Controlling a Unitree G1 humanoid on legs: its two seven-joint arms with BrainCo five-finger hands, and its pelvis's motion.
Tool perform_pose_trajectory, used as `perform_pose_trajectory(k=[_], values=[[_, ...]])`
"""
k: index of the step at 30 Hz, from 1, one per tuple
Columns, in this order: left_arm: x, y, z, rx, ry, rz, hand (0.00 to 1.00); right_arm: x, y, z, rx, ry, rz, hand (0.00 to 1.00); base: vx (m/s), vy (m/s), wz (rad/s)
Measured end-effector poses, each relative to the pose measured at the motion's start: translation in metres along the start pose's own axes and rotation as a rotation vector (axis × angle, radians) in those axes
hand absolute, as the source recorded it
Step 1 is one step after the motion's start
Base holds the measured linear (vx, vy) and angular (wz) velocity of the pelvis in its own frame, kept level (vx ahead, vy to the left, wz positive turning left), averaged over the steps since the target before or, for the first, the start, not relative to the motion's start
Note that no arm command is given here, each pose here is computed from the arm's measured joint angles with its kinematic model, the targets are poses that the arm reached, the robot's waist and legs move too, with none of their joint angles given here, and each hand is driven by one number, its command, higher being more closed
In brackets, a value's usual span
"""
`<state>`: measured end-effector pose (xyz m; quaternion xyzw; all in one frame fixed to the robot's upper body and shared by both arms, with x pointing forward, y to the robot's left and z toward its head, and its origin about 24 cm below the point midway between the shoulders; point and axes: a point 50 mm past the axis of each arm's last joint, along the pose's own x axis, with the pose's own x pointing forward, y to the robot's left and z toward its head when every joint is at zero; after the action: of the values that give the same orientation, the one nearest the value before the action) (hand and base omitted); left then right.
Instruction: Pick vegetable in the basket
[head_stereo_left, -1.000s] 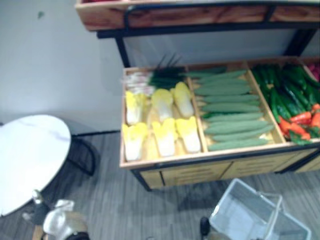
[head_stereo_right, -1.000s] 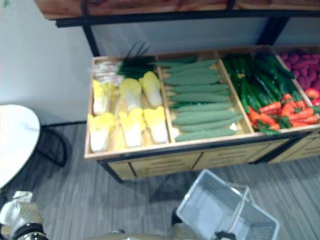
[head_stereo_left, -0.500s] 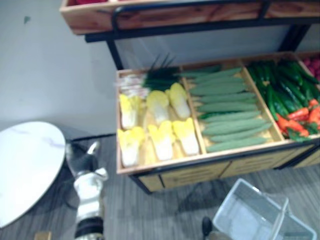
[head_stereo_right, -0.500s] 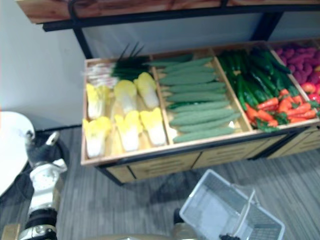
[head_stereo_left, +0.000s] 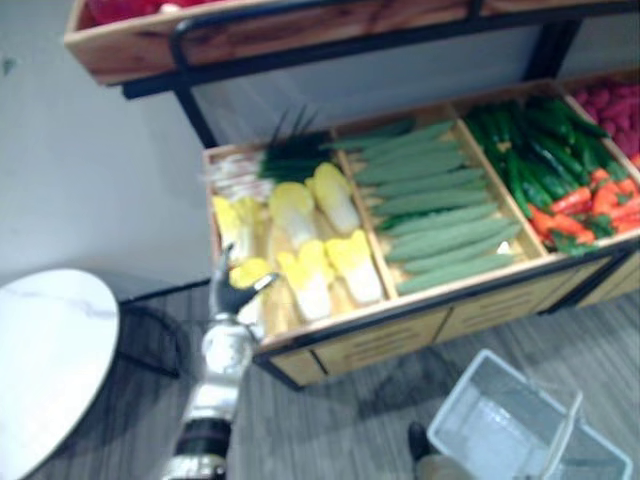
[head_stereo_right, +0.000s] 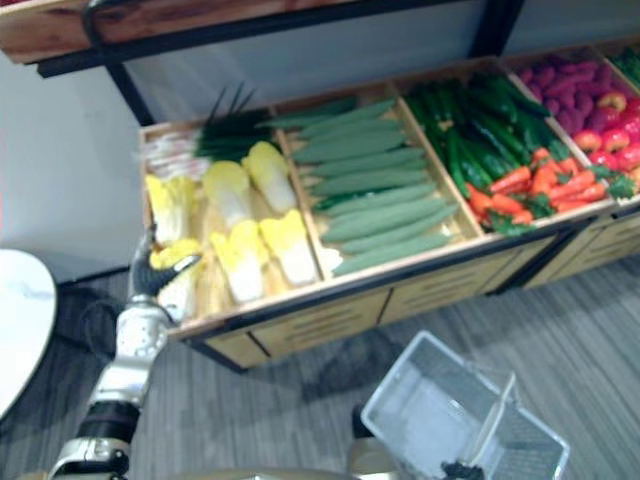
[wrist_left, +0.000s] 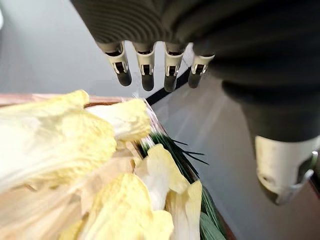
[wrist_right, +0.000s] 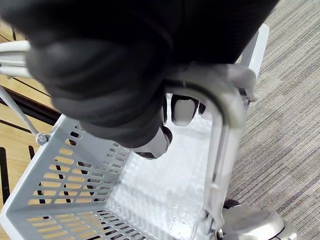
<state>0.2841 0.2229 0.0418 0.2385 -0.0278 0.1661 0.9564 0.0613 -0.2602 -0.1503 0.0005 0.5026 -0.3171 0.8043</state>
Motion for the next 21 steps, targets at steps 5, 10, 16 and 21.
perform_pose_trajectory(k=[5, 10, 16, 21], values=[[0.016, -0.018, 0.025, 0.027, -0.088, -0.061, 0.0, 0.002, 0.004, 0.011, 0.008, -0.029, 0.003, 1.0, -0.02, -0.022, -0.05], [0.033, -0.024, 0.047, 0.034, -0.125, -0.054, 0.0, 0.004, 0.011, 0.025, 0.027, -0.061, 0.015, 1.0, -0.01, -0.016, -0.12], [0.035, -0.038, 0.062, -0.025, -0.136, -0.045, 0.0, 0.005, 0.013, 0.031, 0.049, -0.075, 0.01, 1.0, -0.01, -0.026, -0.06], [0.036, -0.04, 0.066, -0.036, -0.138, -0.034, 0.0, 0.004, 0.017, 0.037, 0.065, -0.098, 0.009, 1.0, -0.07, -0.045, -0.03]])
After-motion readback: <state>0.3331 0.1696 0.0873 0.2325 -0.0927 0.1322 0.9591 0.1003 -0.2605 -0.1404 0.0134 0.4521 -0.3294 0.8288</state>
